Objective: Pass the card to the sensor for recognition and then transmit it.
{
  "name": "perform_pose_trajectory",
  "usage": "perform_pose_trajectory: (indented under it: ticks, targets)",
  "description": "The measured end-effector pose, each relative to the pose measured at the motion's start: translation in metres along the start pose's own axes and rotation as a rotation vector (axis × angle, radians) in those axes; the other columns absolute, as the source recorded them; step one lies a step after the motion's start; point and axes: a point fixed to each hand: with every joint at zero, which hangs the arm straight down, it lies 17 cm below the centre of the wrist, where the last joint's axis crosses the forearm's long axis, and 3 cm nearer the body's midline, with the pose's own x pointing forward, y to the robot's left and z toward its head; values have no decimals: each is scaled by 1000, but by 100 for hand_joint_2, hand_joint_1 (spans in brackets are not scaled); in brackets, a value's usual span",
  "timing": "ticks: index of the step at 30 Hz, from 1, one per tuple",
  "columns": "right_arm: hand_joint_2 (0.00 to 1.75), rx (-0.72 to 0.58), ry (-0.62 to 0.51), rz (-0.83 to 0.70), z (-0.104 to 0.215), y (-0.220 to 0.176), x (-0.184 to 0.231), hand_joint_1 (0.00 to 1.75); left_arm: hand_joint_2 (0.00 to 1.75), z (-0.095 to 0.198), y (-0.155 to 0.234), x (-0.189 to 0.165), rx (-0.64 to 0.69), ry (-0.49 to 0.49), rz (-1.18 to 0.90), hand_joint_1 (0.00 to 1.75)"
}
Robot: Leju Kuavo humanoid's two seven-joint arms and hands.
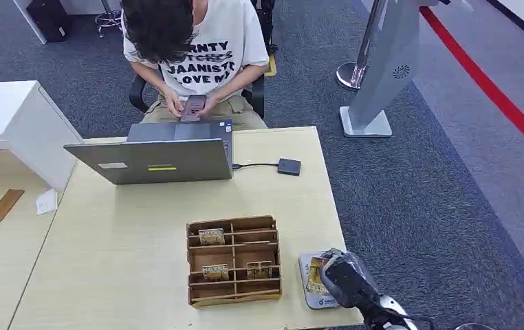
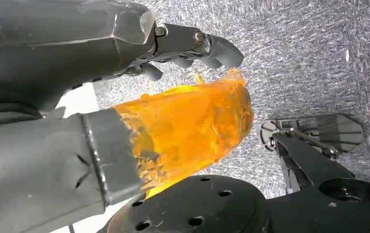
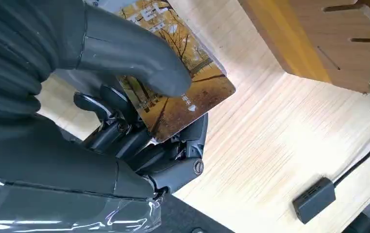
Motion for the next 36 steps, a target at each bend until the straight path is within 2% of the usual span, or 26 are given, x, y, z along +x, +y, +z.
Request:
perform_pose_trajectory:
  ticks: [12,36]
  targets:
    - [175,-21,40,81,-3,-5,-11,175,0,0,0,0,-2,-1,8,0]
    - [175,-15,68,132,-6,-6,-21,175,0,0,-1,0,-4,1,20,0]
